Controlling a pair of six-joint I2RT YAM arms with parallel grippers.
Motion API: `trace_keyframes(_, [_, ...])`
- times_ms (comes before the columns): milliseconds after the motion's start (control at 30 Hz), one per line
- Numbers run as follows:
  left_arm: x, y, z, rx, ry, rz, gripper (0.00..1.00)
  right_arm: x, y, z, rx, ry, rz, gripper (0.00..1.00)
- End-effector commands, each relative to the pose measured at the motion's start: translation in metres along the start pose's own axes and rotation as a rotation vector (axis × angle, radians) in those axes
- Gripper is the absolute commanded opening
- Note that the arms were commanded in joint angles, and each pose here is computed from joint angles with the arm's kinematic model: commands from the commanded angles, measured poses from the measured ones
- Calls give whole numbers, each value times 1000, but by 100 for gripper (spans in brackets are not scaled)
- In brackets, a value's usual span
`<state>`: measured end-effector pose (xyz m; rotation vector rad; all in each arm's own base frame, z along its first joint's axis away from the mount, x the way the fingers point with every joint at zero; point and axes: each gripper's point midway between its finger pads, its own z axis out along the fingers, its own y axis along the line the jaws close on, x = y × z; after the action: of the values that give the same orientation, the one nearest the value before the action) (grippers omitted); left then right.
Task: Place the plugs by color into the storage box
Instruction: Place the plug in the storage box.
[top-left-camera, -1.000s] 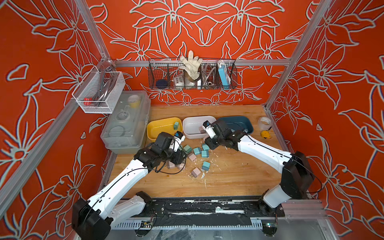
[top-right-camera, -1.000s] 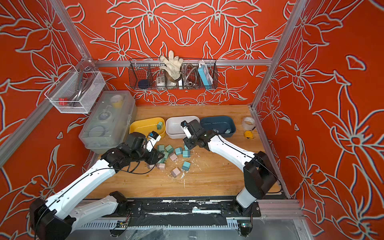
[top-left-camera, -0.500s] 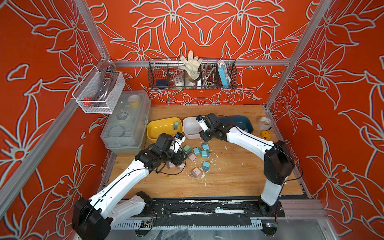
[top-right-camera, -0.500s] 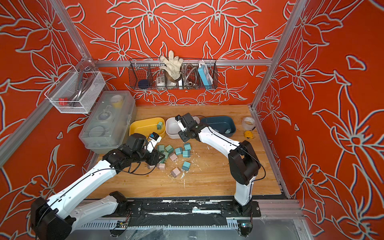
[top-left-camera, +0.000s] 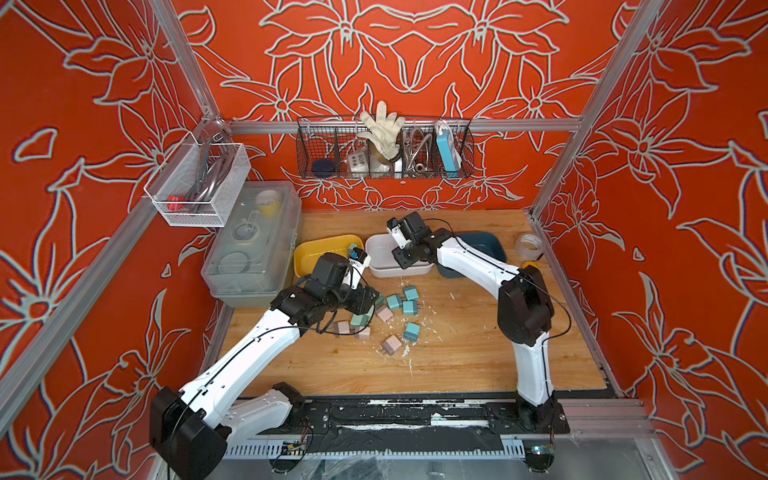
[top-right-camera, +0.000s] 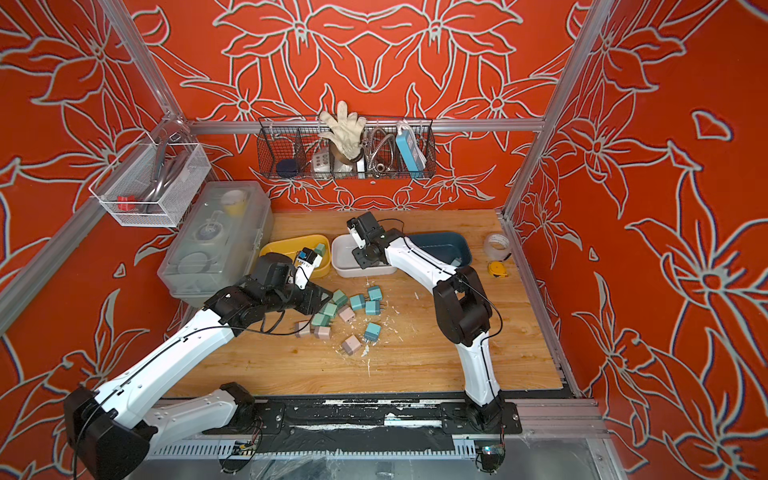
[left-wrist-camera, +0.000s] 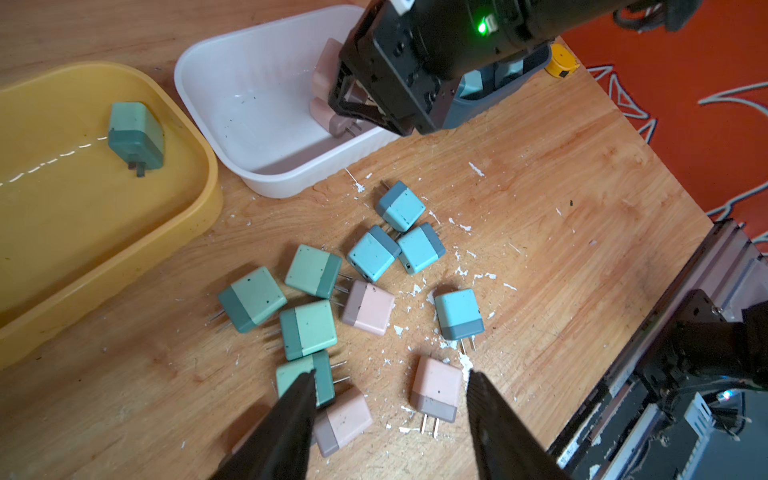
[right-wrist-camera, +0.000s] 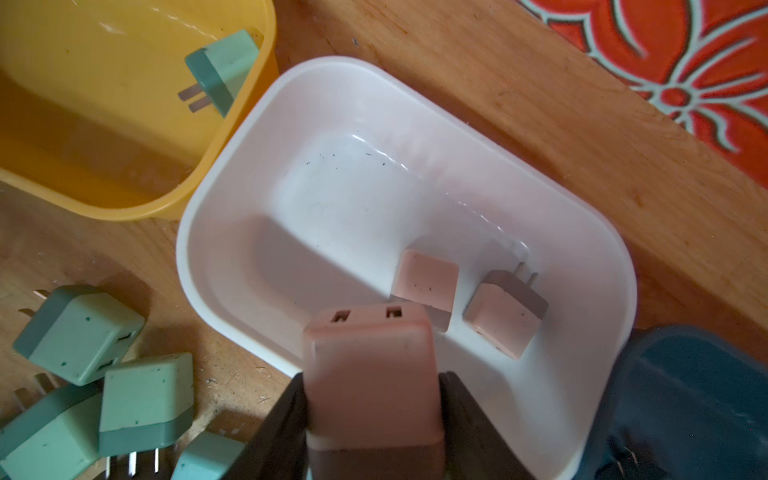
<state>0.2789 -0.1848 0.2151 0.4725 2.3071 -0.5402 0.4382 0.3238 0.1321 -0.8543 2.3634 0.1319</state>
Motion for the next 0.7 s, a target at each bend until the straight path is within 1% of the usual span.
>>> trace_keyframes(0, [-14, 4, 0, -33, -26, -9, 59, 1, -4, 9, -1, 29, 8, 0])
trace_keyframes(167, [-36, 5, -1, -37, -84, -32, 59, -4, -6, 32, -10, 21, 16, 0])
trace_keyframes(233, [-42, 3, -1, -20, -104, -43, 59, -6, -4, 40, -20, 28, 10, 0])
trace_keyframes(400, [-40, 5, 1, -7, -119, -48, 59, -5, 0, 60, -36, 55, 11, 1])
trace_keyframes(467, [-34, 9, 4, -12, -114, -54, 59, -6, 1, 67, -40, 53, 12, 3])
trace_keyframes(567, [-31, 15, 4, 8, -108, -104, 59, -8, 0, 76, -37, 49, 18, 6])
trace_keyframes(600, [-32, 16, 3, 12, -114, -112, 59, -9, -1, 79, -35, 46, 23, 8])
trace_keyframes(667, [-33, 18, 1, 9, -125, -123, 59, -11, -2, 82, -35, 48, 31, 17])
